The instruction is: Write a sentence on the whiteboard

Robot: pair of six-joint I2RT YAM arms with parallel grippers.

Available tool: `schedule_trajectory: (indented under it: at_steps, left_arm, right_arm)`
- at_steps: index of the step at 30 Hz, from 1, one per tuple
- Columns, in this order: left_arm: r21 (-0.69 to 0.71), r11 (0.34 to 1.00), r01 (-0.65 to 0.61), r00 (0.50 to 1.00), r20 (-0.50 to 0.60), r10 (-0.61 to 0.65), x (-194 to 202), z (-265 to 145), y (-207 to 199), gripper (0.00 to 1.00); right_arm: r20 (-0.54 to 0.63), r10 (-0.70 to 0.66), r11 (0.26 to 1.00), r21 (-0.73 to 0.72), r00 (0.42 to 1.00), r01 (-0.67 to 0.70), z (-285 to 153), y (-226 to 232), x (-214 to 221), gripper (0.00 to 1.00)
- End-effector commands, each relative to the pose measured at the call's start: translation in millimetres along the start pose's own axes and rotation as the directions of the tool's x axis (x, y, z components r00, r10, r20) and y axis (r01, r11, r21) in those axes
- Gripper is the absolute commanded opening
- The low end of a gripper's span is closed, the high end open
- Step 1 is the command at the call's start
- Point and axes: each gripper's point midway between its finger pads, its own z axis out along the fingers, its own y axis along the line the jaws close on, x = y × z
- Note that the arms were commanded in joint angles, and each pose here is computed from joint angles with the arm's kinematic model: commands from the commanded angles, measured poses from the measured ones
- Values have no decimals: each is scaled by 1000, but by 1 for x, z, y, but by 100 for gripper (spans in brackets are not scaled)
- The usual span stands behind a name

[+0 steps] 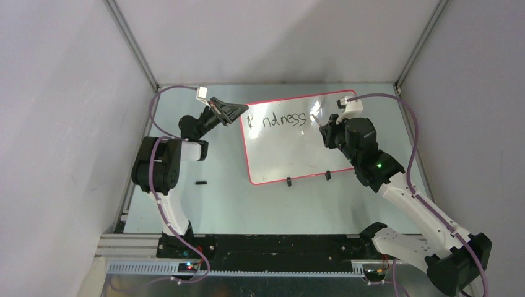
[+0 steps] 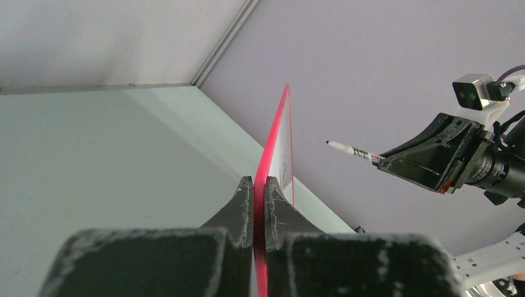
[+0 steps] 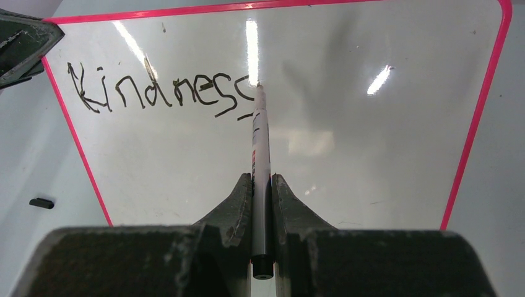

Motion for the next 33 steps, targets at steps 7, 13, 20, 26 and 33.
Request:
schedule_trajectory:
  at_steps: [7, 13, 20, 26, 33]
  left_arm:
    - [50, 990, -132, 991, 27, 131, -11, 3, -17, 0]
    - [48, 990, -131, 991, 27, 130, -11, 3, -16, 0]
    - [50, 990, -131, 991, 29, 129, -12, 3, -16, 0]
    - [50, 990, -131, 991, 32, 130, -12, 3, -17, 0]
    - [45, 990, -130, 991, 33, 128, -12, 2, -17, 0]
  right_arm:
    - [52, 6, 1000, 13, 999, -7, 2, -2, -13, 0]
    - [58, 9, 1000, 17, 998, -10, 0, -3, -14, 0]
    - [63, 11, 1000, 9, 998, -11, -1, -2, -15, 0]
    - [63, 17, 1000, -12, 998, -17, -1, 2, -16, 0]
    - [44, 20, 999, 26, 999, -21, 5, -4, -9, 0]
